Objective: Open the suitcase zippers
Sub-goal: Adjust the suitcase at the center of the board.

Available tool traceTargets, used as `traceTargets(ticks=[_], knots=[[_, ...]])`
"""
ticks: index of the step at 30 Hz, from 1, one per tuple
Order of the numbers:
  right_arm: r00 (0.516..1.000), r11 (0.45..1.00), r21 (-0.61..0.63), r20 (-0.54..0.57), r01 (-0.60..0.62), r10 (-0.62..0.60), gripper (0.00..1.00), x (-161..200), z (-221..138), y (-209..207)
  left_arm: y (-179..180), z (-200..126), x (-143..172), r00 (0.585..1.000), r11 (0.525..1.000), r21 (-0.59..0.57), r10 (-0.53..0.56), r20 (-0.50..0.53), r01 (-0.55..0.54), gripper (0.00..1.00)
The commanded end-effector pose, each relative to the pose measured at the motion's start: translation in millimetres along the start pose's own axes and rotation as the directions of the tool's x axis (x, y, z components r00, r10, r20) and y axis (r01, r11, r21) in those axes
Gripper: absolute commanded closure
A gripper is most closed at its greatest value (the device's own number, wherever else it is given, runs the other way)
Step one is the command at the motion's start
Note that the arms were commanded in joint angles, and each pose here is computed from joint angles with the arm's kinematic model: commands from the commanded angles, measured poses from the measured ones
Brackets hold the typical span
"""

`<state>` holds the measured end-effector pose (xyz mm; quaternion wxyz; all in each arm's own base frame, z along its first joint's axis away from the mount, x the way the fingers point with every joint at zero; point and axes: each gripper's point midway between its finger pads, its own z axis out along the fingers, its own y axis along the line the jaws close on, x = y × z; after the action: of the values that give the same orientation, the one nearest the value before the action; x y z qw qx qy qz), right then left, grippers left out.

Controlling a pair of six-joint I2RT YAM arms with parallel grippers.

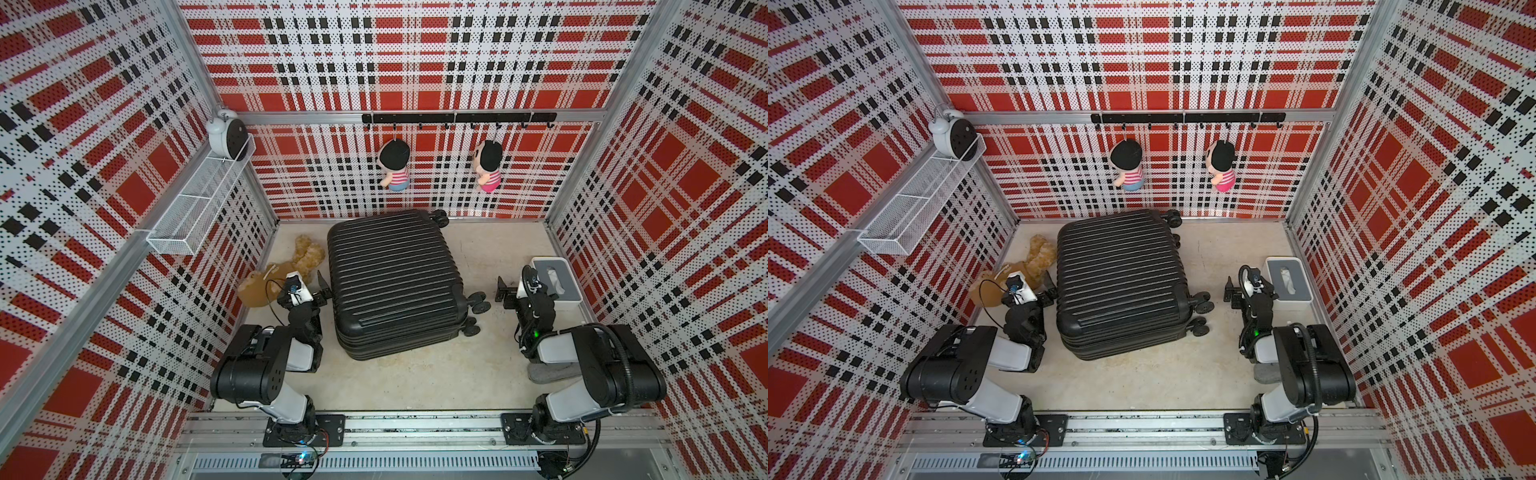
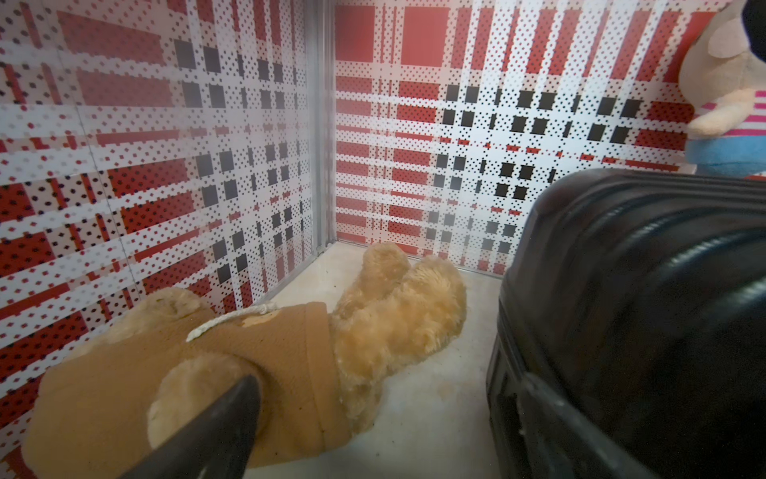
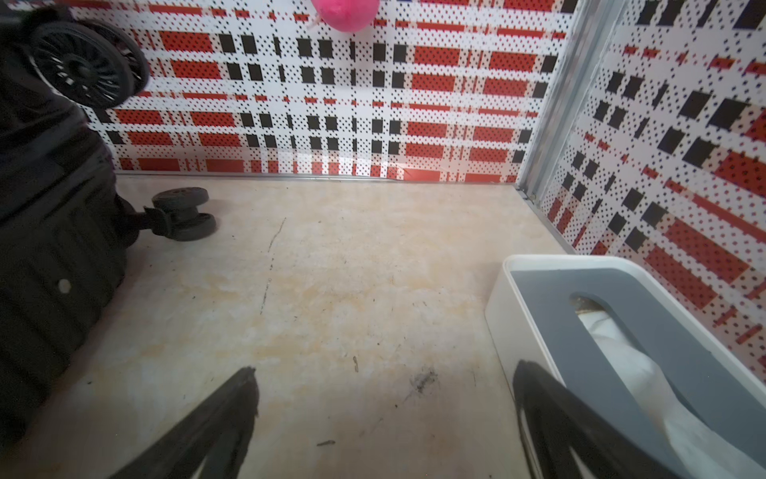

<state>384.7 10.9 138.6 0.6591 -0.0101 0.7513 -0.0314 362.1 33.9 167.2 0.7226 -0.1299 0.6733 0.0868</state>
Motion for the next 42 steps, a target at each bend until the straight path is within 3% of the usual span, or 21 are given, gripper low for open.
traceTargets(ticks=[1, 4, 7, 9, 13, 17, 22, 27, 29, 32, 34, 36, 42], knots=[[0.998, 0.998, 0.000, 0.041, 0.057, -0.057, 0.00, -24, -5, 7, 2, -18, -19, 0.998, 0.997, -0.074, 0.042, 0.053, -0.038, 0.02], [0.993, 0.997, -0.003, 0.095, 0.075, -0.075, 0.00, -45, -19, 18, -3, -35, -35, 0.994, 0.993, -0.105, 0.058, 0.092, -0.048, 0.02], [0.989, 0.998, -0.053, 0.139, -0.045, 0.052, 0.00, -67, -33, 22, -7, -49, -54, 0.991, 0.990, -0.137, 0.046, 0.129, -0.028, 0.02], [0.981, 0.988, -0.080, 0.131, -0.131, 0.140, 0.00, -74, -39, 23, -9, -56, -63, 0.991, 0.987, -0.160, 0.005, 0.137, 0.017, 0.02], [0.966, 0.960, -0.138, 0.052, -0.243, 0.252, 0.00, -83, -48, 31, -35, -69, -78, 0.989, 0.993, -0.085, -0.076, 0.124, 0.087, 0.02], [0.942, 0.937, -0.100, -0.067, -0.336, 0.330, 0.00, -72, -57, 27, -44, -80, -88, 0.984, 0.982, -0.085, -0.163, 0.068, 0.168, 0.02], [0.907, 0.912, -0.090, -0.181, -0.400, 0.380, 0.00, -54, -60, 31, -58, -84, -99, 0.959, 0.962, 0.012, -0.272, -0.080, 0.274, 0.02], [0.897, 0.879, -0.215, -0.231, -0.426, 0.378, 0.00, -43, -72, 46, -67, -91, -105, 0.941, 0.950, 0.081, -0.284, -0.184, 0.303, 0.02], [0.889, 0.870, -0.236, -0.267, -0.434, 0.371, 0.00, -37, -75, 50, -63, -92, -96, 0.914, 0.930, 0.063, -0.341, -0.219, 0.362, 0.02], [0.886, 0.842, -0.306, -0.291, -0.445, 0.362, 0.03, -31, -82, 63, -55, -92, -71, 0.838, 0.872, 0.014, -0.465, -0.284, 0.489, 0.02], [0.888, 0.789, -0.416, -0.286, -0.453, 0.359, 0.06, -43, -89, 80, -59, -90, -61, 0.805, 0.841, 0.058, -0.491, -0.334, 0.537, 0.02], [0.890, 0.723, -0.519, -0.283, -0.456, 0.358, 0.11, -57, -98, 96, -53, -90, -51, 0.763, 0.813, 0.029, -0.532, -0.367, 0.581, 0.02], [0.859, 0.661, -0.551, -0.370, -0.509, 0.353, 0.19, -42, -110, 109, -43, -104, -68, 0.719, 0.758, 0.037, -0.600, -0.350, 0.651, 0.02]])
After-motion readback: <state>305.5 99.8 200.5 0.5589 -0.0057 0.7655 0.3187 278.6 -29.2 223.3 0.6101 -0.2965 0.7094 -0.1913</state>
